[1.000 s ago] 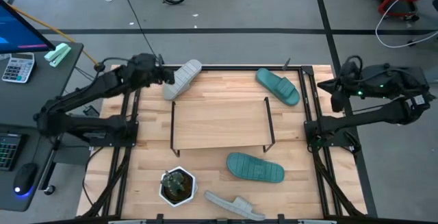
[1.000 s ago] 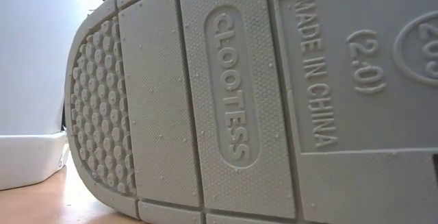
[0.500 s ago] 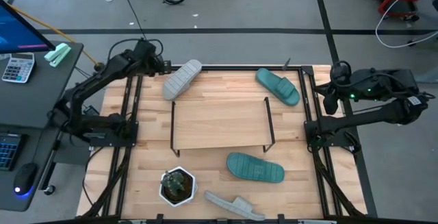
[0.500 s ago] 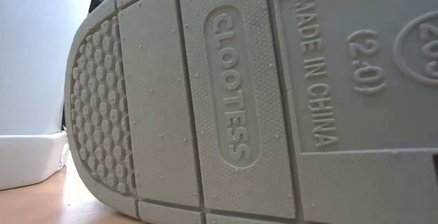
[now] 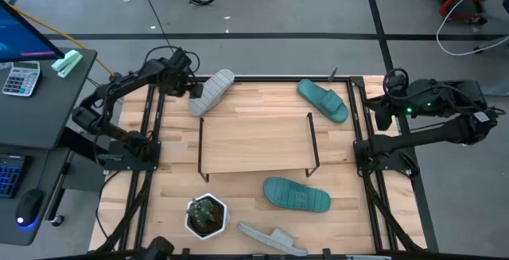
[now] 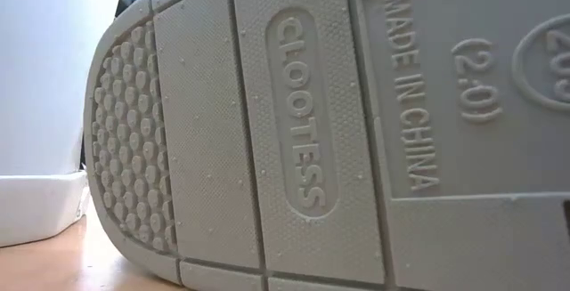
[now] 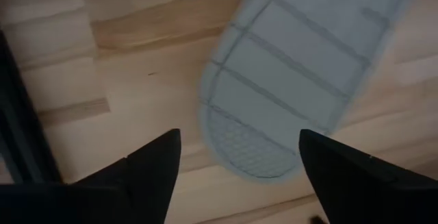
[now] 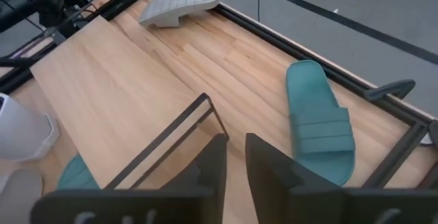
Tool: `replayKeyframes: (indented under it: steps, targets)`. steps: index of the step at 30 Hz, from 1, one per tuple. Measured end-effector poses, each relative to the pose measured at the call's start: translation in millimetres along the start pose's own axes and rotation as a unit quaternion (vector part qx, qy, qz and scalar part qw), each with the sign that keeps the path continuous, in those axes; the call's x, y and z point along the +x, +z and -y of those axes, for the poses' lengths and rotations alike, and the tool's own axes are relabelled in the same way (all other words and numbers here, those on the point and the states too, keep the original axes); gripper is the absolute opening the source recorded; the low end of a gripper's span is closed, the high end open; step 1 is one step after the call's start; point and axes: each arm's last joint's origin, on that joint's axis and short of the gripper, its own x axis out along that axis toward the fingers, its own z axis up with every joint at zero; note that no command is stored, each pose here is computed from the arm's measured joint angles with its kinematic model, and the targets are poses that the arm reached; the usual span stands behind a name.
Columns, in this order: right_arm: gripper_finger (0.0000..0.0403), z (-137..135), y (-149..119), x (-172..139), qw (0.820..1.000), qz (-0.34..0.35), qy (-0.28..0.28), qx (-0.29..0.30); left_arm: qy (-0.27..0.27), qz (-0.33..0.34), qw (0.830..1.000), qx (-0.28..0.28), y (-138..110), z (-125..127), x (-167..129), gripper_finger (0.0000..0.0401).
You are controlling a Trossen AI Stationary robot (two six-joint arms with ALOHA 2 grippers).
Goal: Pick and place slides into the shelf
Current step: Put the top gray slide on the shelf
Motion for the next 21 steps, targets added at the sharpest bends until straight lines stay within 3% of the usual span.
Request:
replayKeyframes:
  steps: [10,21]
  targets:
    - [0.0108,-5.3,2.5,6.0,1.0,-0.011,-0.006,0.006,-0.009,-0.037,0.999,-0.027,12.8,-24.8,21.0,0.0311]
    - [0.0127,-20.8,9.3,25.3,0.999,-0.041,-0.031,-0.012,-0.033,-0.046,0.998,-0.027,22.9,-24.7,48.2,0.0311]
